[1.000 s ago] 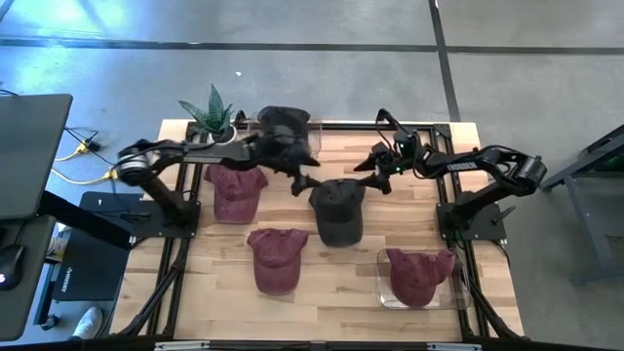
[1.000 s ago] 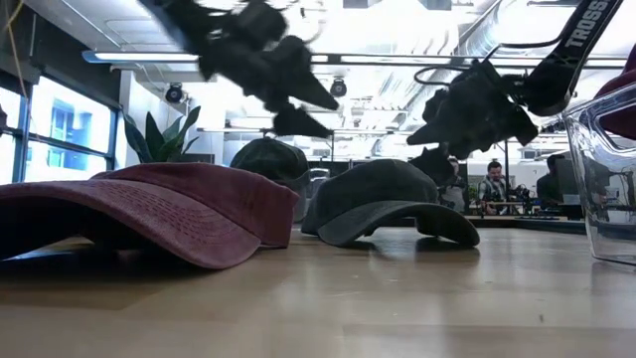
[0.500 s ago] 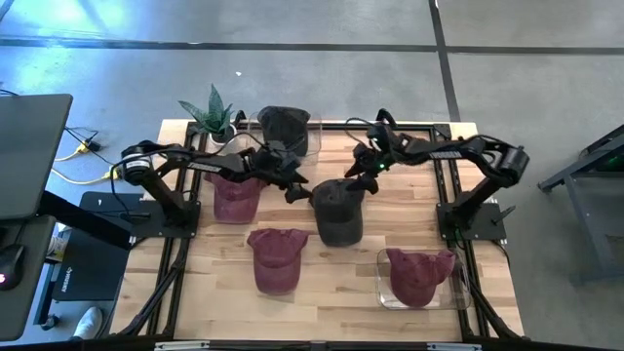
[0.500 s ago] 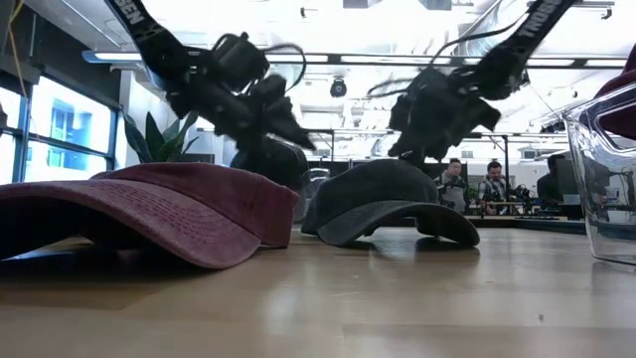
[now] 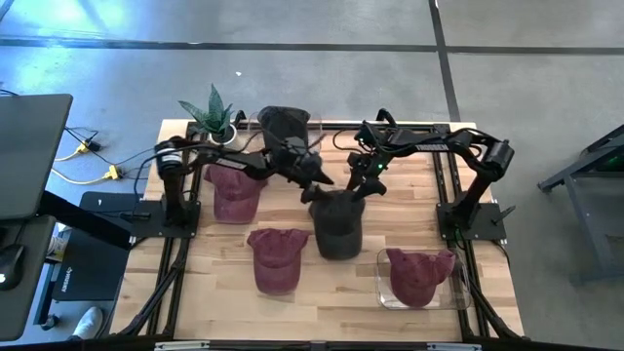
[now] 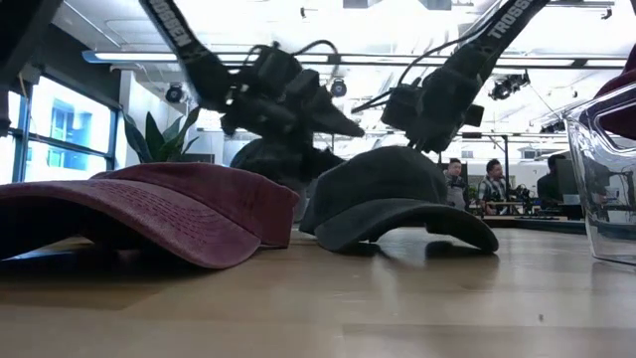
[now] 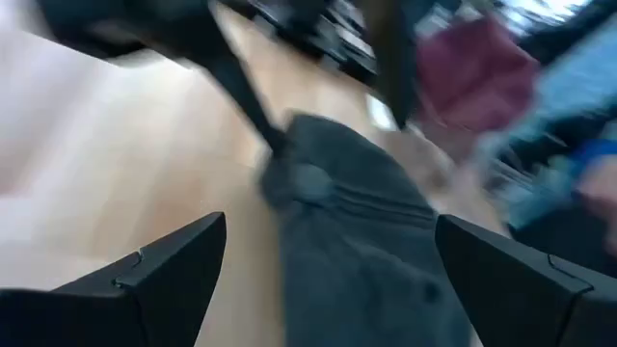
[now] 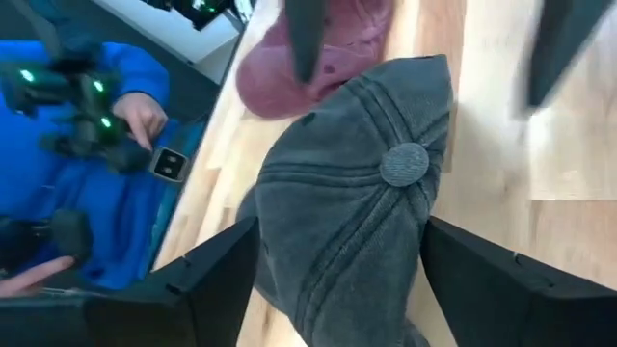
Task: Pick & Place hat
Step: Put the black cap into the top transparent bin
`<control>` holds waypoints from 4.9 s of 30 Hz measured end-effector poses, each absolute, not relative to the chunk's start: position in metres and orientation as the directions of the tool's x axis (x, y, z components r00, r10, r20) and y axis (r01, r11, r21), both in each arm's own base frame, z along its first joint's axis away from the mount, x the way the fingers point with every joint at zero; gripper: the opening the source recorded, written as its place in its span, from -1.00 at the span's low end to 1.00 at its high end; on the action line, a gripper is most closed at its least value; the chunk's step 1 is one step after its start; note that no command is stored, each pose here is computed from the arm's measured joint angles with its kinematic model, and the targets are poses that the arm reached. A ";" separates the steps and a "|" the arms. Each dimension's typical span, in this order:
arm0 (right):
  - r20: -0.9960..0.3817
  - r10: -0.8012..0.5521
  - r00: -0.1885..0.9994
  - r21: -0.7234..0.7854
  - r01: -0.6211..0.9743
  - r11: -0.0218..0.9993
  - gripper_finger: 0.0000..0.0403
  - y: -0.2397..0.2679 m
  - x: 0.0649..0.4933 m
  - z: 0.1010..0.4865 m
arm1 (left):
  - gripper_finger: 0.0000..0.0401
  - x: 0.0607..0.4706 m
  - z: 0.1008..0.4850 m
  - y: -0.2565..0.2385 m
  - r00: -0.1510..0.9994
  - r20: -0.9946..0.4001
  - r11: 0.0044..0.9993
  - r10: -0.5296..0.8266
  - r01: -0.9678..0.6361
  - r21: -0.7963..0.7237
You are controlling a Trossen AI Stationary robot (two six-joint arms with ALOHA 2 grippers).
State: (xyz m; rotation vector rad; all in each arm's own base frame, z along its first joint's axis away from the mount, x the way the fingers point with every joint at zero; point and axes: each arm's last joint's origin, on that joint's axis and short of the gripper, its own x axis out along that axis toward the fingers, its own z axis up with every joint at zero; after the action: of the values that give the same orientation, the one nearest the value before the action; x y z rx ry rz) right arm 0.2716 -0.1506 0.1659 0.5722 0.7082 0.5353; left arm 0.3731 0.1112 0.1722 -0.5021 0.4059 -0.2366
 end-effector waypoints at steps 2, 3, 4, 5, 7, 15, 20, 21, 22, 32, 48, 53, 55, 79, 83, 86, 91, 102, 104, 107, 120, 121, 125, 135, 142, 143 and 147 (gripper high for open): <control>-0.455 0.619 0.640 0.645 -0.242 0.725 0.30 -0.151 0.271 0.166 | 0.82 0.383 0.170 0.113 0.858 -0.338 0.821 -0.387 0.153 -0.550; -0.466 0.613 0.638 0.642 -0.233 0.731 0.28 -0.151 0.271 0.165 | 0.82 0.387 0.168 0.114 0.841 -0.361 0.814 -0.403 0.148 -0.562; -0.483 0.600 0.638 0.633 -0.219 0.743 0.27 -0.151 0.271 0.165 | 0.82 0.391 0.165 0.115 0.824 -0.388 0.810 -0.412 0.137 -0.569; -0.499 0.587 0.638 0.623 -0.207 0.754 0.27 -0.151 0.271 0.164 | 0.82 0.395 0.162 0.116 0.810 -0.412 0.812 -0.417 0.128 -0.570; -0.521 0.569 0.636 0.610 -0.190 0.769 0.27 -0.152 0.271 0.163 | 0.82 0.401 0.156 0.119 0.780 -0.450 0.807 -0.436 0.117 -0.579; -0.517 0.572 0.637 0.608 -0.197 0.769 0.26 -0.152 0.271 0.164 | 0.82 0.425 0.154 0.122 0.715 -0.351 0.714 -0.605 0.292 -0.636; -0.537 0.552 0.638 0.583 -0.192 0.789 0.26 -0.151 0.267 0.170 | 0.75 0.431 0.161 0.124 0.717 -0.331 0.702 -0.614 0.303 -0.645; -0.545 0.541 0.640 0.568 -0.192 0.800 0.26 -0.150 0.266 0.174 | 0.72 0.432 0.163 0.124 0.717 -0.328 0.701 -0.615 0.308 -0.643; -0.554 0.530 0.642 0.555 -0.189 0.810 0.26 -0.150 0.265 0.177 | 0.69 0.432 0.163 0.122 0.715 -0.328 0.700 -0.618 0.310 -0.643; -0.601 0.376 0.705 0.386 -0.155 0.909 0.26 -0.139 0.244 0.228 | 0.48 0.436 0.161 0.117 0.747 -0.372 0.754 -0.552 0.256 -0.605; -0.562 0.293 0.773 0.284 -0.152 0.947 0.27 -0.127 0.225 0.266 | -0.41 0.439 0.163 0.114 0.772 -0.377 0.808 -0.512 0.284 -0.516; -0.585 0.276 0.763 0.299 -0.113 0.947 0.27 -0.127 0.224 0.264 | -0.94 0.439 0.168 0.116 0.753 -0.305 0.763 -0.583 0.379 -0.523; -0.587 0.281 0.759 0.311 -0.109 0.944 0.27 -0.127 0.224 0.264 | -0.91 0.437 0.172 0.117 0.719 -0.263 0.711 -0.644 0.435 -0.553; -0.472 0.280 0.836 0.305 -0.143 0.942 0.27 -0.103 0.198 0.239 | -1.00 0.287 0.357 0.174 0.842 -0.171 0.826 -0.511 0.426 -0.369; -0.429 0.262 0.864 0.303 -0.136 0.943 0.27 -0.099 0.193 0.232 | -1.00 0.251 0.373 0.200 0.906 -0.153 0.884 -0.395 0.330 -0.331; -0.397 0.251 0.883 0.304 -0.132 0.944 0.27 -0.097 0.190 0.228 | -1.00 0.227 0.379 0.217 0.938 -0.152 0.926 -0.312 0.264 -0.270; -0.373 0.246 0.895 0.308 -0.130 0.942 0.27 -0.097 0.189 0.227 | -1.00 0.193 0.380 0.242 0.964 -0.215 0.978 -0.155 0.119 -0.172; -0.328 0.232 0.916 0.291 -0.136 0.947 0.27 -0.099 0.192 0.232 | -1.00 0.190 0.362 0.234 0.901 -0.432 0.980 -0.044 0.123 0.158; -0.326 0.231 0.917 0.289 -0.137 0.948 0.27 -0.099 0.192 0.232 | -1.00 0.196 0.360 0.228 0.889 -0.455 0.972 -0.055 0.152 0.179; -0.326 0.231 0.917 0.289 -0.136 0.947 0.27 -0.099 0.192 0.232 | -1.00 0.204 0.359 0.222 0.870 -0.491 0.964 -0.042 0.164 0.209; -0.326 0.231 0.917 0.309 -0.128 0.942 0.27 -0.099 0.192 0.232 | -1.00 0.223 0.343 0.203 0.799 -0.602 0.890 -0.001 0.275 0.364; -0.326 0.231 0.917 0.309 -0.128 0.942 0.27 -0.099 0.192 0.232 | -1.00 0.224 0.341 0.202 0.799 -0.602 0.886 -0.014 0.289 0.363; -0.327 0.226 0.917 0.307 -0.123 0.944 0.27 -0.099 0.192 0.232 | -1.00 0.225 0.330 0.201 0.796 -0.603 0.871 -0.056 0.334 0.360; -0.327 0.221 0.919 0.306 -0.118 0.945 0.27 -0.099 0.192 0.233 | -1.00 0.239 0.295 0.226 0.774 -0.627 0.906 -0.083 0.321 0.276; -0.327 0.221 0.919 0.306 -0.119 0.945 0.27 -0.099 0.192 0.233 | -1.00 0.245 0.294 0.235 0.778 -0.628 0.924 0.011 0.232 0.304; -0.327 0.221 0.919 0.305 -0.119 0.945 0.27 -0.099 0.192 0.233 | -1.00 0.245 0.294 0.235 0.784 -0.621 0.924 0.017 0.224 0.308; -0.327 0.221 0.919 0.304 -0.119 0.945 0.27 -0.099 0.192 0.233 | -1.00 0.246 0.295 0.238 0.775 -0.628 0.921 0.071 0.191 0.340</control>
State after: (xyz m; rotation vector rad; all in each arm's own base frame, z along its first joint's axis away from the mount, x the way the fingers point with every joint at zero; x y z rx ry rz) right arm 0.1922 -0.0990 0.2329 0.2833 0.3661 0.1772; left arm 0.2457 0.2377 0.2953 0.4031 0.6854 -0.0665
